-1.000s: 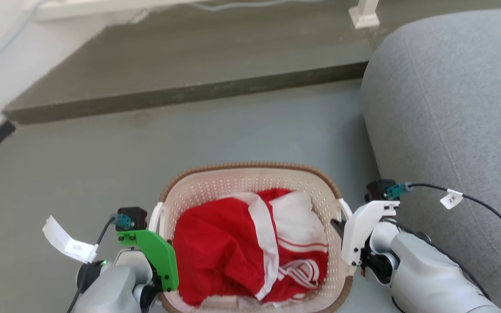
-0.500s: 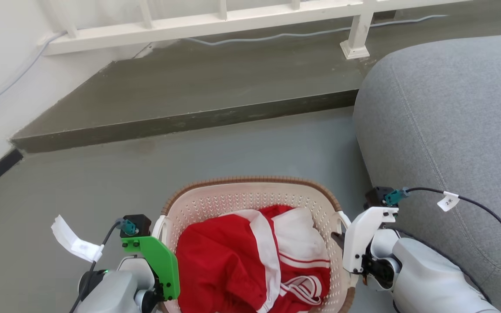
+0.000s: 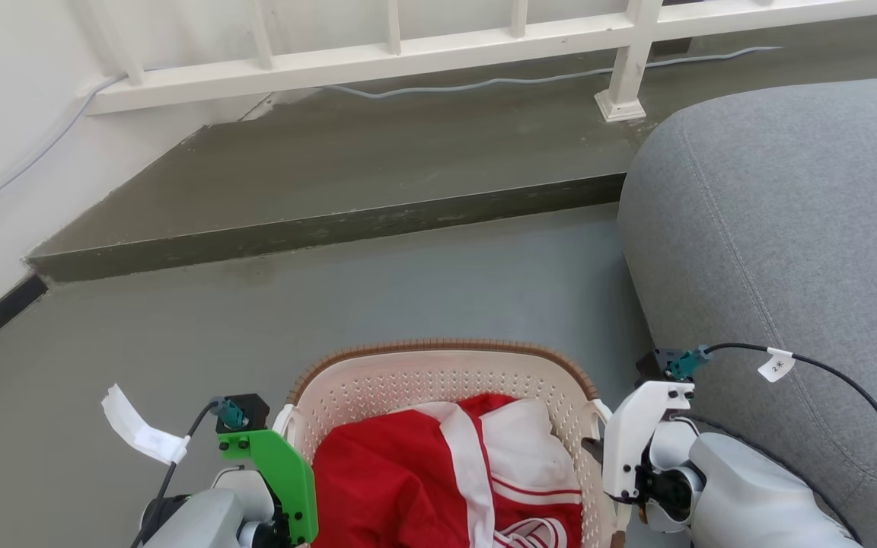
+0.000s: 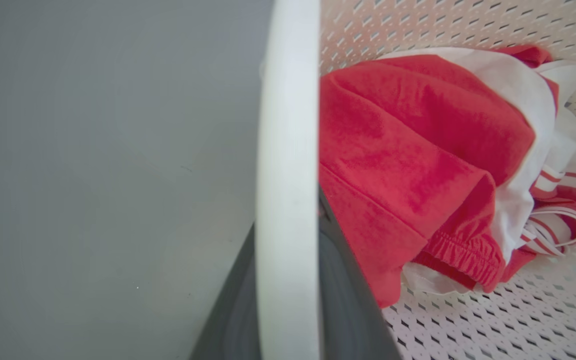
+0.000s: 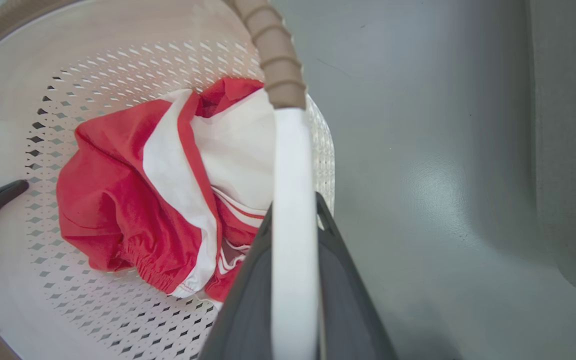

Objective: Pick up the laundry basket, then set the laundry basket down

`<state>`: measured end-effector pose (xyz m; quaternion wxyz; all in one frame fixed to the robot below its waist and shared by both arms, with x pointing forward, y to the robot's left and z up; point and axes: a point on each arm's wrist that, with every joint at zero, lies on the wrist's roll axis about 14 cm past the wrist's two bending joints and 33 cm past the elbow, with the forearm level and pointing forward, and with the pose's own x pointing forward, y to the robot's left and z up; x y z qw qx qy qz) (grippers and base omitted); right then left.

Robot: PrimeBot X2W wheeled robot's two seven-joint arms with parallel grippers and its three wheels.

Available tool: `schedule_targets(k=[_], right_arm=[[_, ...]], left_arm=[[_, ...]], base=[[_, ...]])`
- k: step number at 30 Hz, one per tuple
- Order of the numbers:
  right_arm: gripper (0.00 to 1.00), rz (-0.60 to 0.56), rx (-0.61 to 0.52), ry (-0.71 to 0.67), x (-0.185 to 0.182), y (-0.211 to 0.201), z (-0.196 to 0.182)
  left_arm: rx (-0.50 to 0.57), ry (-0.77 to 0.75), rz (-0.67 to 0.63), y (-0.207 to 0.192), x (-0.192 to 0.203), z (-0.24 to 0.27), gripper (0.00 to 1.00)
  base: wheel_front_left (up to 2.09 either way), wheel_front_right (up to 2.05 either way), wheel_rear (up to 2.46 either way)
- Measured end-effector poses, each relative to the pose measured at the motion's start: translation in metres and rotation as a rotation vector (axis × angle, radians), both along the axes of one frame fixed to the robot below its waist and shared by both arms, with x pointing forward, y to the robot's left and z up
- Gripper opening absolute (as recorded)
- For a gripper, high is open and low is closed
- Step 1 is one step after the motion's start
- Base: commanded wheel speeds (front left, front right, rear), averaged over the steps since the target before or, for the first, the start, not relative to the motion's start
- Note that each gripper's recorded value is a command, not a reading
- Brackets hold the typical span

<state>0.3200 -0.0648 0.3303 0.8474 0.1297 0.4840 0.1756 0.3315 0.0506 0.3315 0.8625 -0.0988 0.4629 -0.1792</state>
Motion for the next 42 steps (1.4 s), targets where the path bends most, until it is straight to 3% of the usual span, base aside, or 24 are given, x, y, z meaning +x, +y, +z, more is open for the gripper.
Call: schedule_targets(k=[42], right_arm=[[0.0, 0.034, -0.013, 0.038, -0.0075, -0.0024, -0.0045]], left_arm=[[-0.003, 0.062, 0.009, -0.0035, -0.0091, -0.0037, 0.0]], base=[[0.0, 0.0, 0.0]])
